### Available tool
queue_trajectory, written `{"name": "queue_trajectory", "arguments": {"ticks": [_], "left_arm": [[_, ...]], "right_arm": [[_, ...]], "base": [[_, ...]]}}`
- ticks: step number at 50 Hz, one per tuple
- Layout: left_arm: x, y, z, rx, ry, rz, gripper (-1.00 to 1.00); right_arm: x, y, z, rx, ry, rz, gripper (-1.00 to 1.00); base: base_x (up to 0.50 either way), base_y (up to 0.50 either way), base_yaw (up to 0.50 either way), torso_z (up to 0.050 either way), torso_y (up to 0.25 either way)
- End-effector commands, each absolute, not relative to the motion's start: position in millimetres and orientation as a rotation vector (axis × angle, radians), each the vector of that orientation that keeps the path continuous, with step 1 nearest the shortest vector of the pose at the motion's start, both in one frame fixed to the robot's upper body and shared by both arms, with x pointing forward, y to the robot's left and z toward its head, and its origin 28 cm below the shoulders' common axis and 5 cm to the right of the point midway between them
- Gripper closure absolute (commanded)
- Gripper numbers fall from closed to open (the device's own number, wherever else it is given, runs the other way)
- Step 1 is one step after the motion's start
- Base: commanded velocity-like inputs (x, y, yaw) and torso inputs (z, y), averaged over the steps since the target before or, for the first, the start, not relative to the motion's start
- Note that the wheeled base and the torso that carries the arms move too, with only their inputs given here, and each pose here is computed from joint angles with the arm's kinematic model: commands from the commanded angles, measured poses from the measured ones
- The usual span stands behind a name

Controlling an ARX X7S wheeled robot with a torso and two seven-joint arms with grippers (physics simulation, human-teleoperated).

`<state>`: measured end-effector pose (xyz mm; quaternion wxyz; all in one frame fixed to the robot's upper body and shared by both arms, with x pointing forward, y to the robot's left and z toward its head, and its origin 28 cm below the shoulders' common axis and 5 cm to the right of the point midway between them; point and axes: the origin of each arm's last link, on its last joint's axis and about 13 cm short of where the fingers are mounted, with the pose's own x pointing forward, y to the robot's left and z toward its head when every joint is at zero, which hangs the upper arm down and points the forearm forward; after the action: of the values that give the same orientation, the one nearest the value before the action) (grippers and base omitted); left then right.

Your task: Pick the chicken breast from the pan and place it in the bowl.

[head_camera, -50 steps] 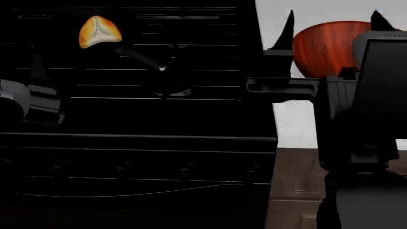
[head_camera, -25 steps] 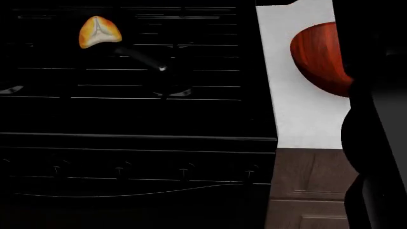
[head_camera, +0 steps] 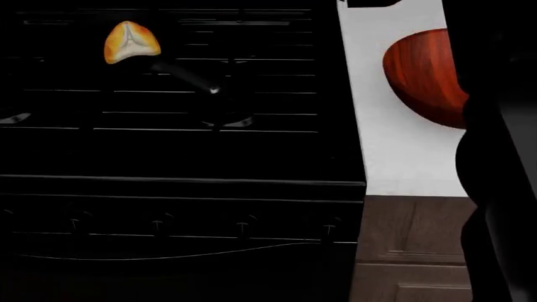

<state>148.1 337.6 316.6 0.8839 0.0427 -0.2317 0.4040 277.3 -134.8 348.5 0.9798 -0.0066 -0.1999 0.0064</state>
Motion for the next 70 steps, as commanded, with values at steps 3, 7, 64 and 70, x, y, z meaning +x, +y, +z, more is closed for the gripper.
{"name": "queue_trajectory", "arguments": {"ticks": [3,7,64,70], "left_arm": [[112.6,351.3,297.6,0.040,-0.467,1.039,-1.00],[113.8,351.6,299.2,0.031,-0.465,1.039,-1.00],[135.1,345.3,289.5,0.037,-0.430,0.939,-1.00],[138.1,344.9,294.9,0.035,-0.431,0.926,-1.00]], "right_arm": [[282.0,-135.6,348.9,0.013,-0.398,0.018,-1.00],[282.9,-134.8,348.1,0.005,-0.378,0.001,-1.00],[279.2,-135.2,349.0,0.015,-0.353,0.028,-1.00],[279.2,-134.8,349.1,0.013,-0.351,0.028,-1.00]], "base": [[0.00,0.00,0.00,0.000,0.000],[0.00,0.00,0.00,0.000,0.000],[0.06,0.21,0.00,0.000,0.000],[0.25,0.00,0.00,0.000,0.000]]}}
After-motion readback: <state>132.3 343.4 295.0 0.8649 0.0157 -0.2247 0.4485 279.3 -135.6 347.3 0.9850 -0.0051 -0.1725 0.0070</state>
